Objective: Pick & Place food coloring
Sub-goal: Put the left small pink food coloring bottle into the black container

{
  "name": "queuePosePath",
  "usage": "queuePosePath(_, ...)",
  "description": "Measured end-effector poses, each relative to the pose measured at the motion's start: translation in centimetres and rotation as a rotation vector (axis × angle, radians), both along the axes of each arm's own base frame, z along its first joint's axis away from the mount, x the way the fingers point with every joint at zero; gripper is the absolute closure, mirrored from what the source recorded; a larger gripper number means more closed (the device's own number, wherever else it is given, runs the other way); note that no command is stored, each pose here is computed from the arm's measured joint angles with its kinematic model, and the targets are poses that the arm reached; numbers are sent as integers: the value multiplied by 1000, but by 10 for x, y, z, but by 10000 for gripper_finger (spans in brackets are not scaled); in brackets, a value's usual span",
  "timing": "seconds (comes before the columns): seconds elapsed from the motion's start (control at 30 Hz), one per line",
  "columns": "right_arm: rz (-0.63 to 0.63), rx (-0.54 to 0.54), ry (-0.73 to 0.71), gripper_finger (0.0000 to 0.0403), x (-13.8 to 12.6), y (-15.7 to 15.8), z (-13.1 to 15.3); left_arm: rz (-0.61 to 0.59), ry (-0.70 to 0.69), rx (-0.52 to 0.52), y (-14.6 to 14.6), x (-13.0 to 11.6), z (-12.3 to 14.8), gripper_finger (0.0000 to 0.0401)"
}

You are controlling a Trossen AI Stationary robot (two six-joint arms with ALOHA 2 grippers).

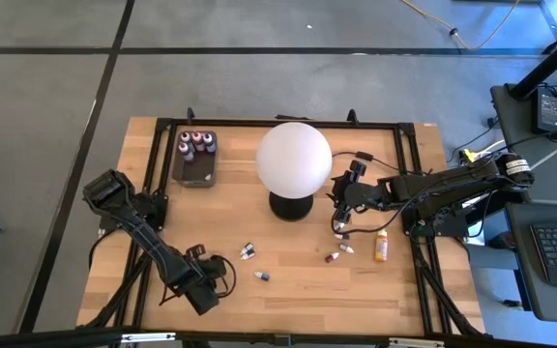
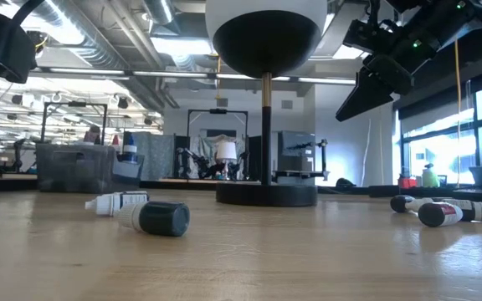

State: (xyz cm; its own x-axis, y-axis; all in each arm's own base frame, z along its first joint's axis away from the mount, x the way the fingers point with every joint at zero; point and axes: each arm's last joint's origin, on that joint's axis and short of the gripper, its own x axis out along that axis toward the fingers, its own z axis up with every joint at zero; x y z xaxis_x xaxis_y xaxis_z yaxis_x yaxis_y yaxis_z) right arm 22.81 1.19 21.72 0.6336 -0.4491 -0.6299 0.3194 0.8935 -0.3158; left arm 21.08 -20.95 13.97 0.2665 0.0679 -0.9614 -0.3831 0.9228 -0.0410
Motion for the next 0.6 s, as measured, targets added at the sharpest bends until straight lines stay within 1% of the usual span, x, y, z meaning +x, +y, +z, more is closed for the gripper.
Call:
queuePosePath(0.07,0,0,0,173,0,0,0,-4,-2,2,0,0,0,336)
queuePosePath(0.17,1,-1,0,173,0,0,0,1,8,12,2,1,0,336)
queuePosePath(0.27,4,-5,3,173,0,0,0,32,36,36,7,-1,1,336)
queuePosePath(0.33,11,-11,7,173,0,0,0,90,66,58,15,-3,3,336)
queuePosePath(0.4,17,-18,9,173,0,0,0,187,68,84,25,-3,11,336)
queuePosePath(0.47,17,-18,5,173,0,0,1,293,59,145,39,-4,19,336)
queuePosePath(0.6,18,-18,5,173,1,0,1,440,41,339,74,-7,35,329)
